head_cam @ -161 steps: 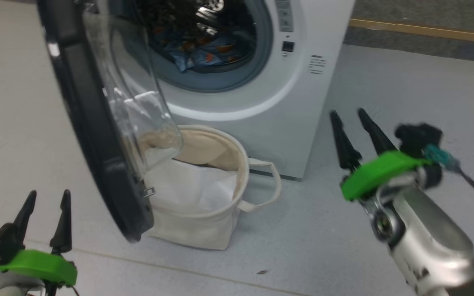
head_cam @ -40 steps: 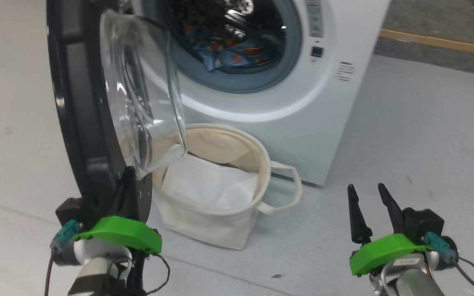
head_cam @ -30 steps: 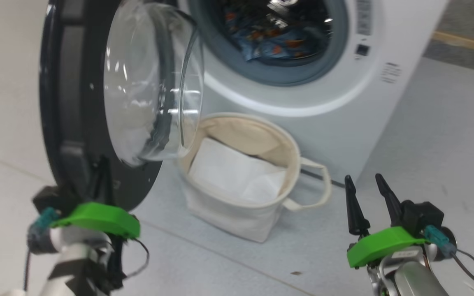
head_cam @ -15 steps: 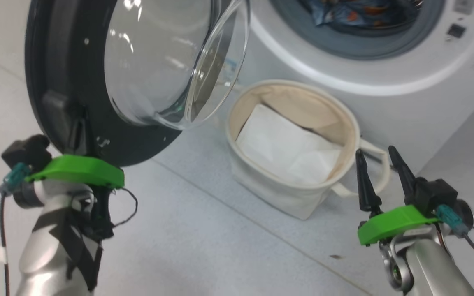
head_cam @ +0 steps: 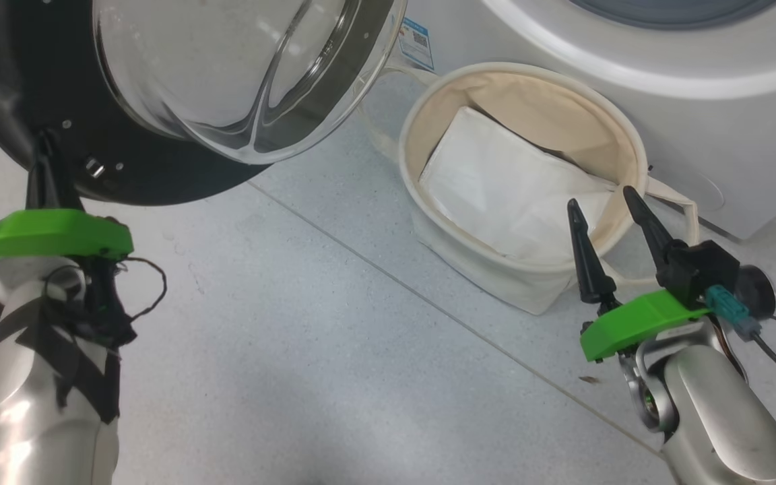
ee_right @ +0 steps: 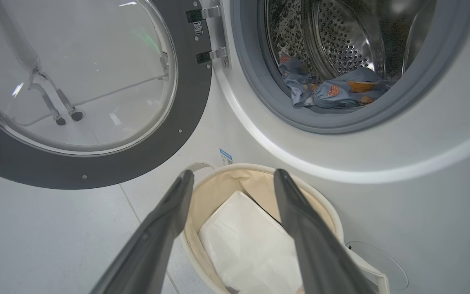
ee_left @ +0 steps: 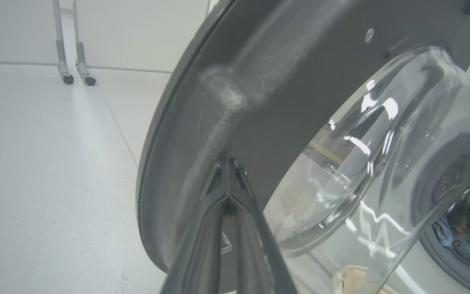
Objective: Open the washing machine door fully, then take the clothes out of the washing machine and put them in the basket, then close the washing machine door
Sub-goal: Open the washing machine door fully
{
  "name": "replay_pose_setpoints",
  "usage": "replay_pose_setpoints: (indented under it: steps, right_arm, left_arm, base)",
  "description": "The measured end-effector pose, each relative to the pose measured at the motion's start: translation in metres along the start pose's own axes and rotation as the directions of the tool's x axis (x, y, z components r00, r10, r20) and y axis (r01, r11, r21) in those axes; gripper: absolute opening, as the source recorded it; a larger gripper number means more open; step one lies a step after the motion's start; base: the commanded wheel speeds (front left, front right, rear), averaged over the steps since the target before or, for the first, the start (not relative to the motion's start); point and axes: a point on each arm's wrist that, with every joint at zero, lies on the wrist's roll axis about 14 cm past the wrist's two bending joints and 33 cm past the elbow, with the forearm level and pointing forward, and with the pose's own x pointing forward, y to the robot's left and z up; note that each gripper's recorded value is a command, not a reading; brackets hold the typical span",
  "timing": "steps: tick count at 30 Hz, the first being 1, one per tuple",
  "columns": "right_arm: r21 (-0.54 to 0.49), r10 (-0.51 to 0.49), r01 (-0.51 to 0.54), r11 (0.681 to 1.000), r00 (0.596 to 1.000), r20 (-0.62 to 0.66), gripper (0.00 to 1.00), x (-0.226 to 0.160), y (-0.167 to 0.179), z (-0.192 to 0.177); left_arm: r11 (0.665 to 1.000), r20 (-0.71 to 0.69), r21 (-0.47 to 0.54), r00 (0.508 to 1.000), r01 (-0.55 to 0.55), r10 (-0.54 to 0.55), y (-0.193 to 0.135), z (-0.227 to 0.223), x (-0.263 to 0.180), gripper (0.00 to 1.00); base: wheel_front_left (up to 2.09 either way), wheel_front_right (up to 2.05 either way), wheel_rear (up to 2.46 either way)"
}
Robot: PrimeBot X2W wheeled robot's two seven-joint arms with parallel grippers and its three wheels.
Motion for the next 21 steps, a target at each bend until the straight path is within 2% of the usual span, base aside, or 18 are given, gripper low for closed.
replay_pose_setpoints:
  steps: [5, 14, 15, 16, 17, 18, 21]
  right_arm:
    - [-0.005, 0.002, -0.002, 1.0, 1.0, 0.006, 1.0, 0.001, -0.001, 0.002]
    - [-0.026, -0.034, 0.035, 0.999, 0.999, 0.022, 1.0, -0.005, -0.01, 0.014]
    - [-0.029, -0.042, 0.042, 0.999, 0.999, 0.027, 1.0, -0.007, -0.011, 0.016]
    - [-0.032, -0.049, 0.05, 0.998, 0.998, 0.032, 1.0, -0.009, -0.012, 0.019]
    - [-0.035, -0.057, 0.059, 0.998, 0.998, 0.038, 1.0, -0.011, -0.013, 0.022]
    - [-0.036, -0.065, 0.066, 0.997, 0.997, 0.04, 1.0, -0.014, -0.013, 0.024]
    - [-0.039, -0.084, 0.086, 0.996, 0.995, 0.047, 1.0, -0.025, -0.009, 0.029]
  left_arm:
    - [0.999, -0.023, -0.027, 0.999, -0.028, 0.027, 0.01, -0.005, 0.004, 0.0]
    - [1.0, -0.023, -0.022, 1.0, -0.014, 0.013, 0.009, 0.001, 0.007, 0.0]
    - [0.999, -0.016, -0.028, 1.0, -0.015, 0.015, 0.01, 0.004, 0.006, 0.1]
    - [0.999, -0.01, -0.034, 1.0, -0.007, 0.007, 0.01, 0.007, 0.006, 0.1]
    - [0.999, -0.006, -0.032, 1.0, 0.003, -0.003, 0.009, 0.009, 0.005, 0.43]
    - [1.0, -0.005, -0.028, 1.0, 0.009, -0.009, 0.008, 0.01, 0.004, 1.0]
    - [0.999, -0.015, -0.007, 0.999, 0.034, -0.034, 0.005, 0.009, -0.002, 1.0]
  base:
    - [0.0, 0.0, 0.0]
    - [0.0, 0.0, 0.0]
    - [0.0, 0.0, 0.0]
    - [0.0, 0.0, 0.0]
    - [0.0, 0.0, 0.0]
    - [0.0, 0.0, 0.0]
    - [0.0, 0.0, 0.0]
